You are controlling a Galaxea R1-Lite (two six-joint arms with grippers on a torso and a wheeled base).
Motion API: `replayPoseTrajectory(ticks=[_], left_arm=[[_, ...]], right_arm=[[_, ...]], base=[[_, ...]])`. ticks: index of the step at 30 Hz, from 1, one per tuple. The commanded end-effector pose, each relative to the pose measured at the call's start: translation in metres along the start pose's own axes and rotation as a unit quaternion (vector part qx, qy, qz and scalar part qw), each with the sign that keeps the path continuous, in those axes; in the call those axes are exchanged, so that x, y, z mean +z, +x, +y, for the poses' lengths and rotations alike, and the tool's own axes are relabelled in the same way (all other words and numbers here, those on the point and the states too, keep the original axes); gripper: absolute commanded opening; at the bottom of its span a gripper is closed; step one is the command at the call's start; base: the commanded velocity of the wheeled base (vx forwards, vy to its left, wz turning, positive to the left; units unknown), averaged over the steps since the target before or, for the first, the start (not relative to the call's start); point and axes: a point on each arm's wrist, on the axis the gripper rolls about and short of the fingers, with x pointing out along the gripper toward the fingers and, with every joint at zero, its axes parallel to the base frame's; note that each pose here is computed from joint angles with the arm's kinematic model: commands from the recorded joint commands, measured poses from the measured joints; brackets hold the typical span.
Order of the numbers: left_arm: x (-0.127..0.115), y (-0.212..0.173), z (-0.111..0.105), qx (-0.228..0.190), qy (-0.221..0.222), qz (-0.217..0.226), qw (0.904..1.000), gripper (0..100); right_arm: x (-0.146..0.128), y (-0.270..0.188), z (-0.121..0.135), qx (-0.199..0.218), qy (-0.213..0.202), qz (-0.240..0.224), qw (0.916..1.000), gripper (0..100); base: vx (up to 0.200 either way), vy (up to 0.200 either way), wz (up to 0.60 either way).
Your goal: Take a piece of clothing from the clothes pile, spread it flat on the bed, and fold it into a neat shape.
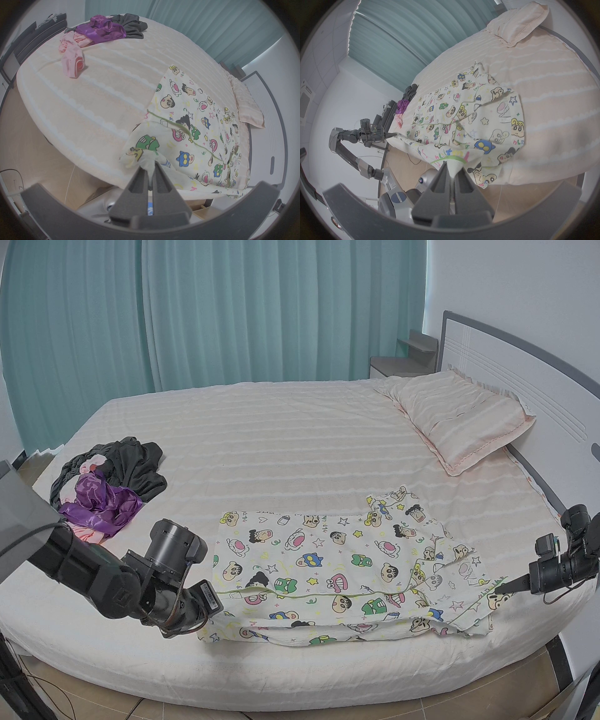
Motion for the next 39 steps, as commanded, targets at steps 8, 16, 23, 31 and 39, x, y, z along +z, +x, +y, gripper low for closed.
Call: replayPoseTrajectory(ticks=[8, 16, 23, 31, 39], left_arm=[[0.022, 0.039, -0.021, 0.003, -0.013, -0.008, 0.9999, 0], [0.034, 0.057, -0.039, -0.009, -0.021, -0.018, 0.9996, 0], [0.038, 0.069, -0.044, -0.009, -0.039, -0.022, 0.9989, 0], [0.049, 0.075, -0.042, -0.006, -0.052, -0.03, 0.9982, 0], [0.05, 0.08, -0.042, -0.004, -0.059, -0.031, 0.9977, 0]], right_arm=[[0.022, 0.021, -0.024, 0.005, 0.015, 0.005, 0.9999, 0], [0.035, 0.025, -0.034, 0.004, 0.028, -0.003, 0.9996, 0], [0.039, 0.032, -0.041, 0.006, 0.033, 0.0, 0.9994, 0], [0.046, 0.034, -0.045, 0.005, 0.029, -0.006, 0.9996, 0], [0.052, 0.043, -0.049, 0.008, 0.025, -0.002, 0.9997, 0]], base=[[0.0, 0.0, 0.0], [0.0, 0.0, 0.0], [0.0, 0.0, 0.0], [0.0, 0.0, 0.0], [0.0, 0.0, 0.0]])
